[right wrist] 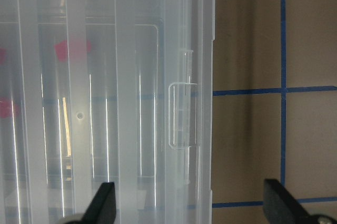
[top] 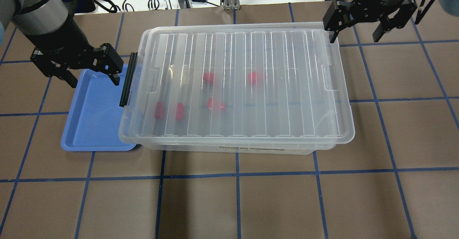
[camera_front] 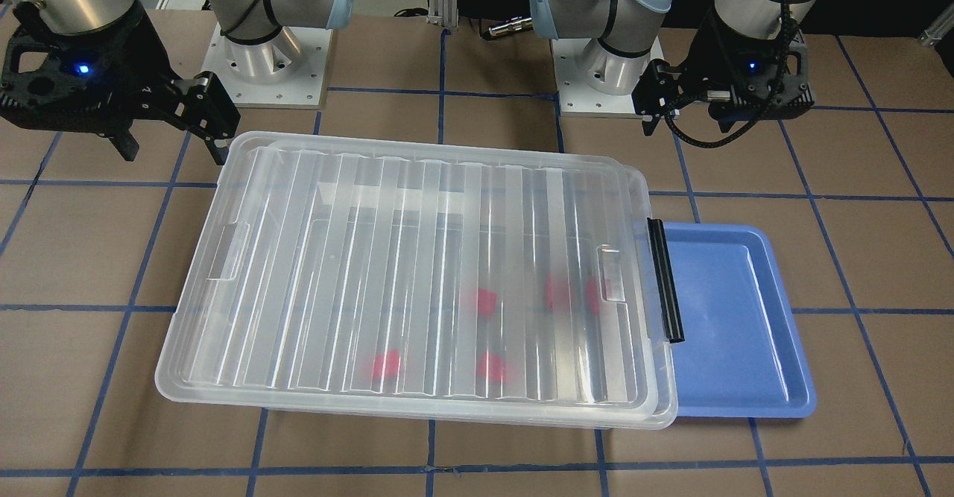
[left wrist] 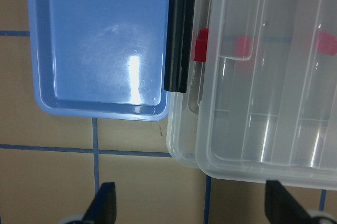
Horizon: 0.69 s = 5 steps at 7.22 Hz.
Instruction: Place red block in blue tray from box
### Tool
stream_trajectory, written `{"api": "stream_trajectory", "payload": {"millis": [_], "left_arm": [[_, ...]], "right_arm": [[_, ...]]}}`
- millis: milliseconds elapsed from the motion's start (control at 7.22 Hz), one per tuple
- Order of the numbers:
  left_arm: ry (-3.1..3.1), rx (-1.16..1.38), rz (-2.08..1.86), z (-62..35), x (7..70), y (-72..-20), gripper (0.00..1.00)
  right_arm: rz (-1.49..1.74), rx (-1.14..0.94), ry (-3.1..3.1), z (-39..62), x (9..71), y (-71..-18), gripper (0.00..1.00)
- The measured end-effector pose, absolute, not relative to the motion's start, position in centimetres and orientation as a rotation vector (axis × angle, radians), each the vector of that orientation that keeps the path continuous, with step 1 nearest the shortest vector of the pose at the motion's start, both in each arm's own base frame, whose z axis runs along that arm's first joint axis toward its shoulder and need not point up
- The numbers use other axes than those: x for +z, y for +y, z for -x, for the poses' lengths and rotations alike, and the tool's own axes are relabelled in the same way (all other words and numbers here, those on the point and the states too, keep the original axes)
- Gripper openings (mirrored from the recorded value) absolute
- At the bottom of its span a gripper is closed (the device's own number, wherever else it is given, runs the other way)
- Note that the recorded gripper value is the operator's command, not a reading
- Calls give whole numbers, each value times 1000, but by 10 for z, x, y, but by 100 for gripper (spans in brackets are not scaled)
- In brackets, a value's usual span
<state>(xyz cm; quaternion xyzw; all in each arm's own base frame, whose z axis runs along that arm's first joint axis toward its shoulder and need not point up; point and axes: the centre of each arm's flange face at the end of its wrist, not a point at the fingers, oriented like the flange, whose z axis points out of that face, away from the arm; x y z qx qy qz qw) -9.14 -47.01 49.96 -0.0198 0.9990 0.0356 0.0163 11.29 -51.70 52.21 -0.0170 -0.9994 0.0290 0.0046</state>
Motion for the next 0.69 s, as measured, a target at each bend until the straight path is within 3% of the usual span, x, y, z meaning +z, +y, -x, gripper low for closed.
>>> {"api": "stream_trajectory", "payload": {"millis": [692], "left_arm": [[3115, 113, 64, 93, 498, -470, 100]], "right_arm": [[-74, 30, -3118, -106, 501, -517, 100]]}}
